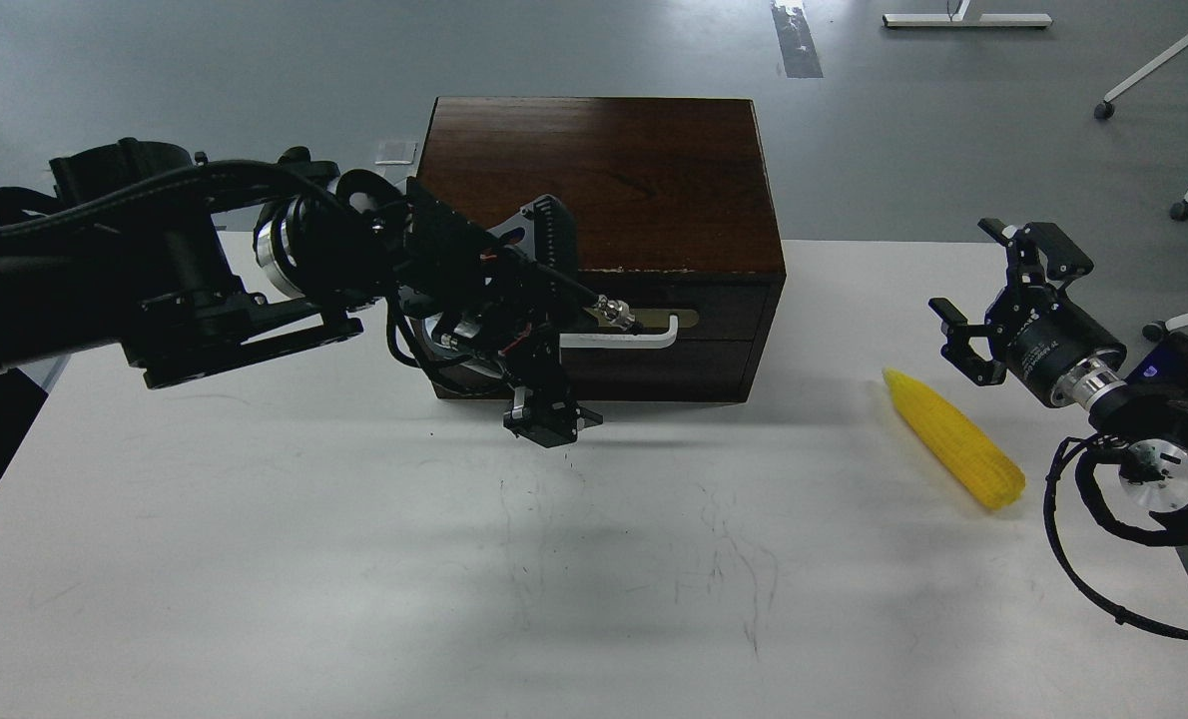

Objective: Put corn in drawer with both arms

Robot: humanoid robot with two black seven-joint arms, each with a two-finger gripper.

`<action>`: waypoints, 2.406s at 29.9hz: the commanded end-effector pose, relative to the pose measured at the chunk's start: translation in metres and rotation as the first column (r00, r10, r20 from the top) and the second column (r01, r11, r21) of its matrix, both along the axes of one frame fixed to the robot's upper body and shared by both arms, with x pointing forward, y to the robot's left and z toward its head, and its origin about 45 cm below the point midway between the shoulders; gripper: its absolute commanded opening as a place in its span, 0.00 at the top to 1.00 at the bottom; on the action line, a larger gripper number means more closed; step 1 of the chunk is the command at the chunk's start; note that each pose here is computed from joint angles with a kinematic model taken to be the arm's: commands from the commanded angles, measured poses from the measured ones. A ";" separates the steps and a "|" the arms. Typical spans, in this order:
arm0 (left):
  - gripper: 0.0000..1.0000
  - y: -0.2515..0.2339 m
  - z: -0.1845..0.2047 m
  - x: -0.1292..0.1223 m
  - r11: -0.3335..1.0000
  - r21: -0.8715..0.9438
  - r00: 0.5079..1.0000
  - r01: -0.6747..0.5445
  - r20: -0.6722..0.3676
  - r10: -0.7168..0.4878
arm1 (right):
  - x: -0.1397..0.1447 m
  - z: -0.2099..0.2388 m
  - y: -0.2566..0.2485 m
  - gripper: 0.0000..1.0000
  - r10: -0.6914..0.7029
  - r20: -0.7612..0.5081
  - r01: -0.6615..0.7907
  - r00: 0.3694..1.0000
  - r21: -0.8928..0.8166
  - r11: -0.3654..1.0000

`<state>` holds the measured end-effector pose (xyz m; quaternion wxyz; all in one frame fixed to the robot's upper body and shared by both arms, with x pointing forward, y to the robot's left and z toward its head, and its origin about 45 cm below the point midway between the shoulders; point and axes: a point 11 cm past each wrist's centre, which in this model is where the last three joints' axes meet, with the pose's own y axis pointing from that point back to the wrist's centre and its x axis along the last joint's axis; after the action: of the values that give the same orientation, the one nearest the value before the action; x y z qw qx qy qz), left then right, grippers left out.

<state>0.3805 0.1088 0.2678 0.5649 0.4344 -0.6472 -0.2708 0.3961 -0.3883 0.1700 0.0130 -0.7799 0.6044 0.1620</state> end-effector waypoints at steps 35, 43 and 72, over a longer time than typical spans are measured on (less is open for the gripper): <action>0.02 -0.010 -0.025 -0.008 0.998 0.057 0.999 0.033 -0.036 -0.031 | -0.002 -0.003 -0.002 0.00 -0.005 -0.007 0.005 1.000 0.000 1.000; 0.02 -0.022 -0.024 -0.016 0.996 0.049 0.997 0.073 -0.041 -0.071 | -0.003 -0.004 -0.001 0.00 -0.004 -0.008 0.004 1.000 0.001 1.000; 0.02 -0.012 -0.016 -0.085 0.972 0.006 0.965 0.233 -0.122 -0.231 | -0.008 -0.009 -0.003 0.00 -0.012 -0.021 0.012 1.000 0.002 1.000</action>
<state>0.2992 0.0948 0.2527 0.5607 0.3474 -0.6570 -0.3650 0.3884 -0.3916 0.1604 0.0082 -0.7748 0.6086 0.1712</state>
